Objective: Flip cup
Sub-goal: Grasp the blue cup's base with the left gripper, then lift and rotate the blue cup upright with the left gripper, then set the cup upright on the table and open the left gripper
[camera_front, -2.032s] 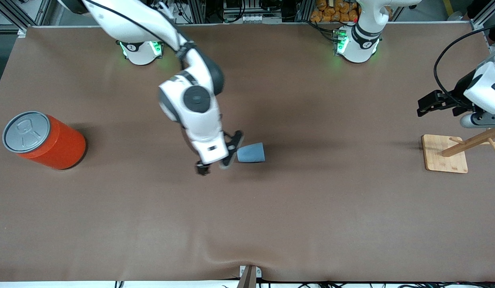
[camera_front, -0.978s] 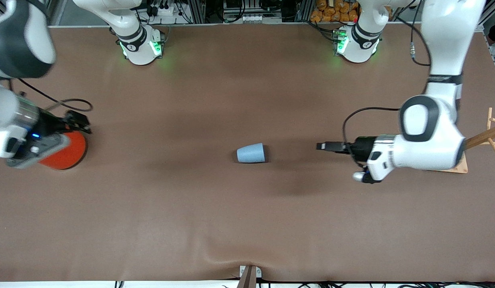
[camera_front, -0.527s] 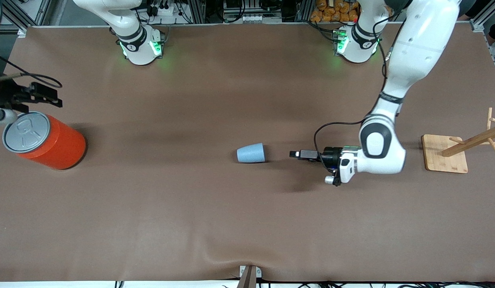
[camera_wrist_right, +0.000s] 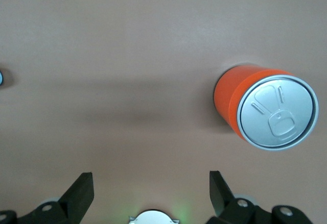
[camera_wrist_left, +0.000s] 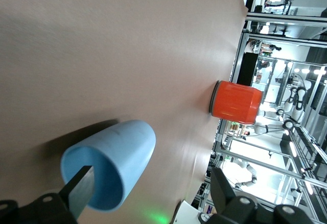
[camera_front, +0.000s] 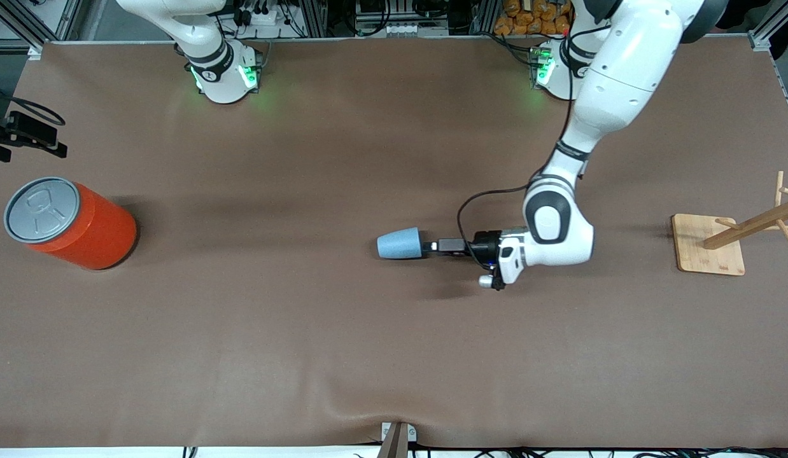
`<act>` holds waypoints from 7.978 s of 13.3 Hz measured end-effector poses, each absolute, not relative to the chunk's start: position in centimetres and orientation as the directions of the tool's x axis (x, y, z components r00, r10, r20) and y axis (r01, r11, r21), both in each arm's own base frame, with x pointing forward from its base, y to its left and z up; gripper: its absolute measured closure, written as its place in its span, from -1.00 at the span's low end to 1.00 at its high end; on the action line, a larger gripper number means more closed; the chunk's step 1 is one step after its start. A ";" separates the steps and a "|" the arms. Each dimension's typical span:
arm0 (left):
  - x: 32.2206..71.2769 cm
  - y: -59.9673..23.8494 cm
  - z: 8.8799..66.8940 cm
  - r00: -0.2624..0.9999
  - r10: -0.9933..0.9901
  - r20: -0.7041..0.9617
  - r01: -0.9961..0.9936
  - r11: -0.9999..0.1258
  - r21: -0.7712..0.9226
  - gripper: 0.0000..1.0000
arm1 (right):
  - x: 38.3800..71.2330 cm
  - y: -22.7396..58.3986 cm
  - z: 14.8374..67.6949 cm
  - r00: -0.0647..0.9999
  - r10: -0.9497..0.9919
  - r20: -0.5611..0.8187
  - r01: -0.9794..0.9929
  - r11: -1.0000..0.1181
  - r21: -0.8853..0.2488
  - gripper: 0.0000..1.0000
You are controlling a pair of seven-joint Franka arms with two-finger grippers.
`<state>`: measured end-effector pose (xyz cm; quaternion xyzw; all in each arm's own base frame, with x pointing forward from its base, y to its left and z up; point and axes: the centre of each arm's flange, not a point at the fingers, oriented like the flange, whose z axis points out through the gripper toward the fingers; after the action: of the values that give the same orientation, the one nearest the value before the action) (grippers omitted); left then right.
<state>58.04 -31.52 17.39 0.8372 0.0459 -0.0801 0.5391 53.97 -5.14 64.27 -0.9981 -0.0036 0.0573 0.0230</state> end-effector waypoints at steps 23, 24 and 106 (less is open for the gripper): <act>55.9 -36.8 13.5 0.952 0.045 -0.303 0.301 -0.326 0.896 -0.82 | 53.6 -6.6 65.9 0.996 -0.077 -0.037 -0.077 -0.997 0.000 -1.00; 55.8 -37.1 13.2 0.951 0.042 -0.306 0.302 -0.328 0.895 -0.56 | 53.5 -6.5 66.2 0.997 -0.075 -0.028 -0.075 -0.997 0.000 -1.00; 52.8 -7.5 64.2 0.993 -0.119 -0.025 -0.120 -0.992 -0.041 -1.00 | 53.6 -6.4 66.5 0.997 -0.074 -0.009 -0.074 -0.997 0.000 -1.00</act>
<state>52.81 -7.54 64.23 0.9979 -0.0599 -0.0113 -0.0214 53.61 -6.45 66.48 -0.9993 0.0368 0.0044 0.0004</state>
